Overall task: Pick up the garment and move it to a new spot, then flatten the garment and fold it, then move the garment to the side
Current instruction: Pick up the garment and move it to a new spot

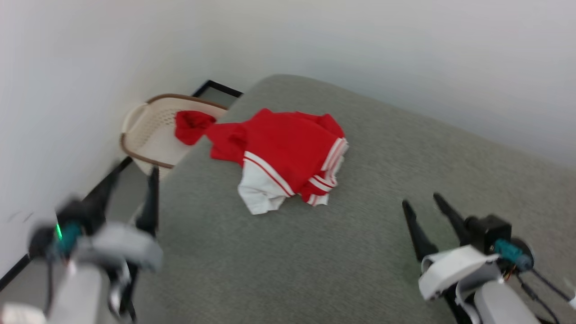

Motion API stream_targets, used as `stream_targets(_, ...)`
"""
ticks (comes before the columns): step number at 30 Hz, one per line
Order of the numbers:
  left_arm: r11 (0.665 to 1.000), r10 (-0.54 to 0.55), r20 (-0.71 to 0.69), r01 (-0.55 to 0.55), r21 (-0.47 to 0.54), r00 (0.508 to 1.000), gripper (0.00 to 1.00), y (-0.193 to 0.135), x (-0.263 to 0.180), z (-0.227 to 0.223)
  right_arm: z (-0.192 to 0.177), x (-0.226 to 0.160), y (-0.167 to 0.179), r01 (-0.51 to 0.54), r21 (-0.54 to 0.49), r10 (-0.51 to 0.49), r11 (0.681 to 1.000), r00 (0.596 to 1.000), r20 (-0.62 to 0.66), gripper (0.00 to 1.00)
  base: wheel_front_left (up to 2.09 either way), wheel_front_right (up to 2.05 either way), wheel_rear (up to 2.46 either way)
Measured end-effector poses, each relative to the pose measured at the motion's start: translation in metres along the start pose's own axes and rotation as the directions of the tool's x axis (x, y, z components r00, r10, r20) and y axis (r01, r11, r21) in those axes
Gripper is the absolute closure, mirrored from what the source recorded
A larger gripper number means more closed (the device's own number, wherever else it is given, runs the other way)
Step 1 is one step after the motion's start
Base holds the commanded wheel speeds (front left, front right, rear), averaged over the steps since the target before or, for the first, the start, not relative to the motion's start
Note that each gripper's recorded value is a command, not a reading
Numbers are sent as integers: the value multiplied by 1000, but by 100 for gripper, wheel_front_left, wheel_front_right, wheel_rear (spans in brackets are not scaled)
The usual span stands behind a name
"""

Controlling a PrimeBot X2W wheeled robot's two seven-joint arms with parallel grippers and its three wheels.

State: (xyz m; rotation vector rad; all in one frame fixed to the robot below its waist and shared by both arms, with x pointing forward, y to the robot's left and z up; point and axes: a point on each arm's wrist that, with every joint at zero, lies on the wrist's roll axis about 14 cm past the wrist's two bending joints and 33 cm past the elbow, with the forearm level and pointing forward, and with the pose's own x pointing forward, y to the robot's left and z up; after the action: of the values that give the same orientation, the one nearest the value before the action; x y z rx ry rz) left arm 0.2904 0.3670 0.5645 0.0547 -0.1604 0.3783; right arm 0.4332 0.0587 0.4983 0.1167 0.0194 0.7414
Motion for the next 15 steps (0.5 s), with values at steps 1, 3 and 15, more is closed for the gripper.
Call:
stream_targets(1, 999, -26, 20, 26, 24, 999, 0, -3, 13, 10, 5, 1, -5, 9, -7, -9, 1000, 1000, 14, 0, 0, 0, 0)
stream_targets(3, 997, -74, 55, 71, 43, 996, 0, -12, 41, 30, 14, 3, -14, 26, -23, -25, 999, 999, 42, 0, 0, 0, 0)
stream_targets(15, 960, -278, -375, 270, -76, 885, 0, -89, 150, -38, 10, -21, -84, 208, 23, -209, 978, 975, 69, 0, 0, 0, 0)
